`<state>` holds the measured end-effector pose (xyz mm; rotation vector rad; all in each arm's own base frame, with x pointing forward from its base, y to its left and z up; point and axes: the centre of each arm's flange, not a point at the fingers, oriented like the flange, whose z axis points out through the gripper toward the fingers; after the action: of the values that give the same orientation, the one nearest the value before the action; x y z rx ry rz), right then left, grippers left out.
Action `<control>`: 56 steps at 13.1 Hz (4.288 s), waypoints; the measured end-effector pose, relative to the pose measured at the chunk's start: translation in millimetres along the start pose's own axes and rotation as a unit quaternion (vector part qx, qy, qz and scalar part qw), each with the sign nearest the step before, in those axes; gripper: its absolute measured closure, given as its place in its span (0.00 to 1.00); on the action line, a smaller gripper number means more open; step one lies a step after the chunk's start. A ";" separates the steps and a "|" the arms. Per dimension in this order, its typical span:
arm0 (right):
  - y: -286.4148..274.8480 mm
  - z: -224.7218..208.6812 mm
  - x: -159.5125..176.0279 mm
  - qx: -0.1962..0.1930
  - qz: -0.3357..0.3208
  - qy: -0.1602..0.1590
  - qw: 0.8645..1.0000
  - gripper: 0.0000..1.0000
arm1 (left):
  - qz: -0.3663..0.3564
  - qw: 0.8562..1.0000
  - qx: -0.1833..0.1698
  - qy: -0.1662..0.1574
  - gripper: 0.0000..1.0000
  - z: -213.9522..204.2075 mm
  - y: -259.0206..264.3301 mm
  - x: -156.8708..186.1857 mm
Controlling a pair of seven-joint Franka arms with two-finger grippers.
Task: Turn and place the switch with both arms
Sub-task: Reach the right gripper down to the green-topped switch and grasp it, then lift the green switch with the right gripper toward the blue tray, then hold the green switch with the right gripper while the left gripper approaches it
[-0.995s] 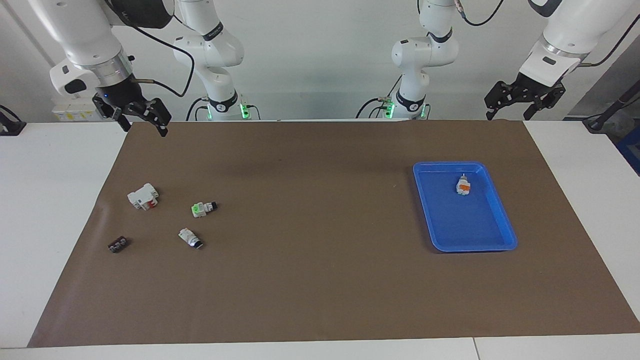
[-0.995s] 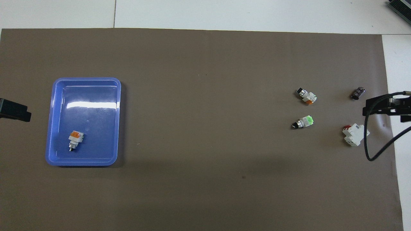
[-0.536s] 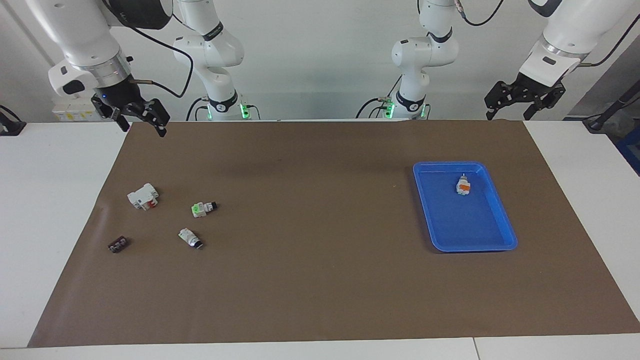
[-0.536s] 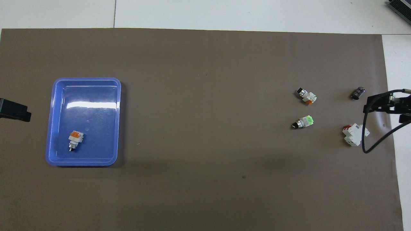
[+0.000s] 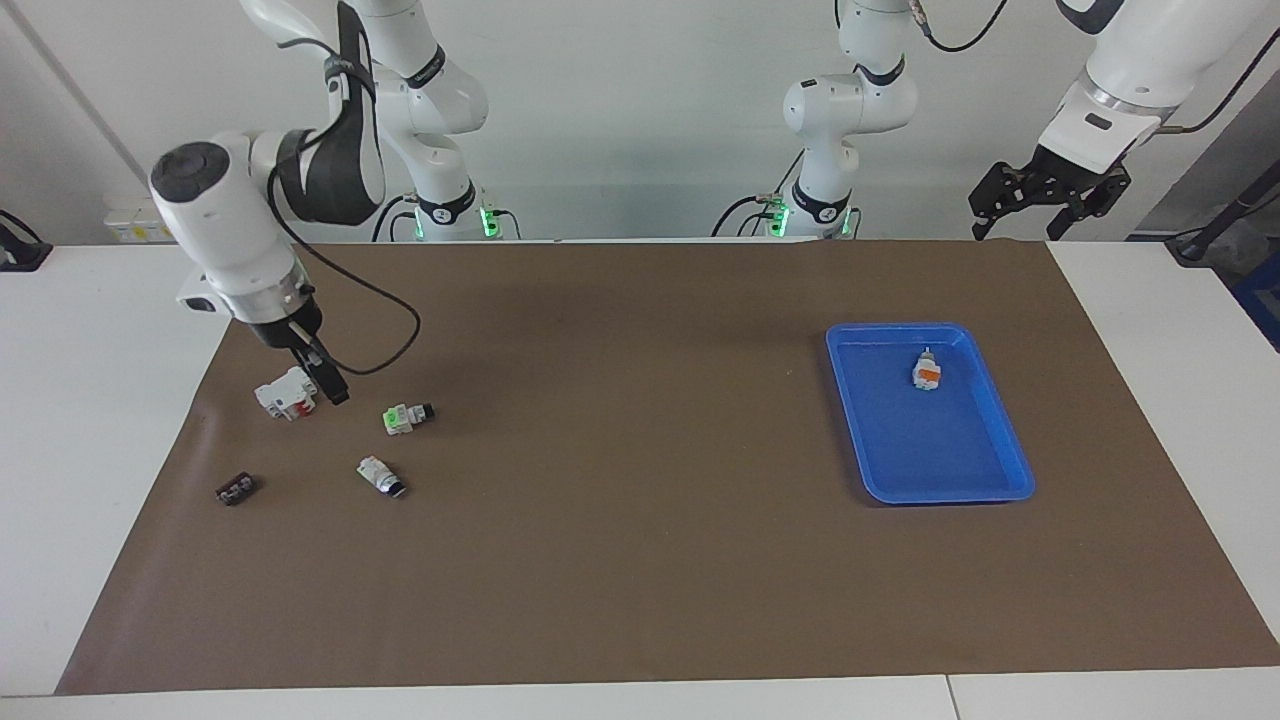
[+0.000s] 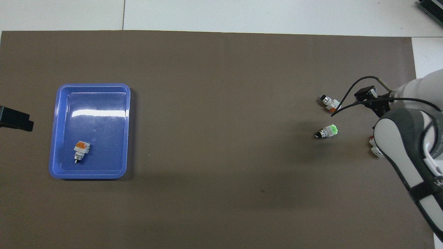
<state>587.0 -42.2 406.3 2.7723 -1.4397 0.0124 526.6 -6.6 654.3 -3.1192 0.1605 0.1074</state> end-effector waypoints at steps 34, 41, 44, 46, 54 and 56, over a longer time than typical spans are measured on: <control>-123.4 -10.8 -183.0 0.152 0.178 -0.336 0.912 0.59 | 0.000 1.000 0.000 0.000 0.00 -0.1 0.0 -0.1; -179.0 -69.8 -303.3 0.224 0.241 -0.448 0.831 0.59 | 0.000 1.000 0.000 0.000 0.00 -0.1 0.4 0.0; -185.5 -73.8 -369.9 0.205 0.254 -0.447 0.833 0.59 | 0.004 1.000 -0.001 -0.017 0.00 2.8 5.1 -3.6; -185.8 -74.8 -390.0 0.188 0.253 -0.437 0.843 0.59 | 0.002 1.000 -0.001 -0.018 0.00 1.7 10.4 -4.7; -193.2 -92.0 -408.0 0.181 0.289 -0.431 0.836 0.59 | -0.157 0.978 -0.134 -0.042 0.01 7.0 57.8 -5.0; -193.7 -91.2 -405.9 0.182 0.290 -0.430 0.835 0.59 | -0.229 0.956 -0.177 -0.049 0.04 9.6 70.2 -4.7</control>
<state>512.1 402.9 489.0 2.5219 -2.6665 -1.2058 514.0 -75.8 644.2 -3.3829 -0.6523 0.3114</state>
